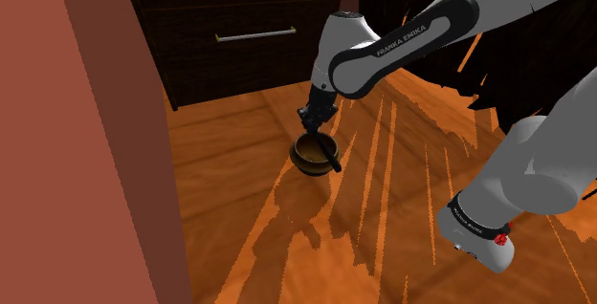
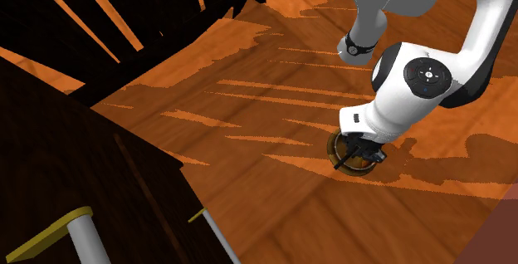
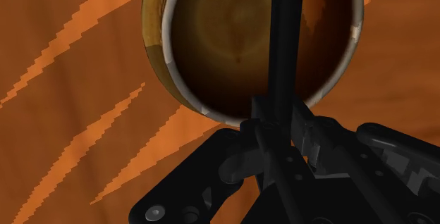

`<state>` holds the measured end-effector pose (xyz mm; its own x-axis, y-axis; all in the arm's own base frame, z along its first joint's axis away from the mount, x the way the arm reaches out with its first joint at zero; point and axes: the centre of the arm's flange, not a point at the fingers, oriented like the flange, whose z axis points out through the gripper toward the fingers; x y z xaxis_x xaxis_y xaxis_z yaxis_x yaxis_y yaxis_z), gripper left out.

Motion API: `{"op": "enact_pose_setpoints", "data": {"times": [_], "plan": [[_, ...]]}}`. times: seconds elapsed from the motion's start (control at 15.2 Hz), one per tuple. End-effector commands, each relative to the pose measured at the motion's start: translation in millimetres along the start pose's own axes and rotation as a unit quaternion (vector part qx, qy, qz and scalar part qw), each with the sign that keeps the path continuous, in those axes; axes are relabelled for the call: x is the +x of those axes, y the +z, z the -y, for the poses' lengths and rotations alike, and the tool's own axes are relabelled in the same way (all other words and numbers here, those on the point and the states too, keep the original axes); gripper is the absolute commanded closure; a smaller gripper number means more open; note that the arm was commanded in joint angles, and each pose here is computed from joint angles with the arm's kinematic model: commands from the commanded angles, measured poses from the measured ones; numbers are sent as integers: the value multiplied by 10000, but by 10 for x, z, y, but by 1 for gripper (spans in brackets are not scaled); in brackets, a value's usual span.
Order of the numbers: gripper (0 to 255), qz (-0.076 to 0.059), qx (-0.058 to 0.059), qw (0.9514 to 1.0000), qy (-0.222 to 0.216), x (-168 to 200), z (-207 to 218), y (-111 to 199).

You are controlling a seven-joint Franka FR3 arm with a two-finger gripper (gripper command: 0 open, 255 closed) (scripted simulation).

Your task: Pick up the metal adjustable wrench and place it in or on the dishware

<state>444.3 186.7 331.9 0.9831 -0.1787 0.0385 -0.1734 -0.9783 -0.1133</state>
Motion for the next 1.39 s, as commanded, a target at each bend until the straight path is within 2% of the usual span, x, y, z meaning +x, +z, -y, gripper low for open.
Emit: {"op": "enact_pose_setpoints", "data": {"times": [0.0,0.4,0.46,0.79,1.06,1.32], "plan": [[255,-3,1,10000,0,3,-14,46],[255,-2,1,10000,0,3,-14,47],[0,-2,1,10000,0,3,-14,47],[0,-2,1,10000,0,3,-14,47],[0,-2,1,10000,0,3,-14,-453],[0,-2,1,10000,0,3,-14,-453]]}}
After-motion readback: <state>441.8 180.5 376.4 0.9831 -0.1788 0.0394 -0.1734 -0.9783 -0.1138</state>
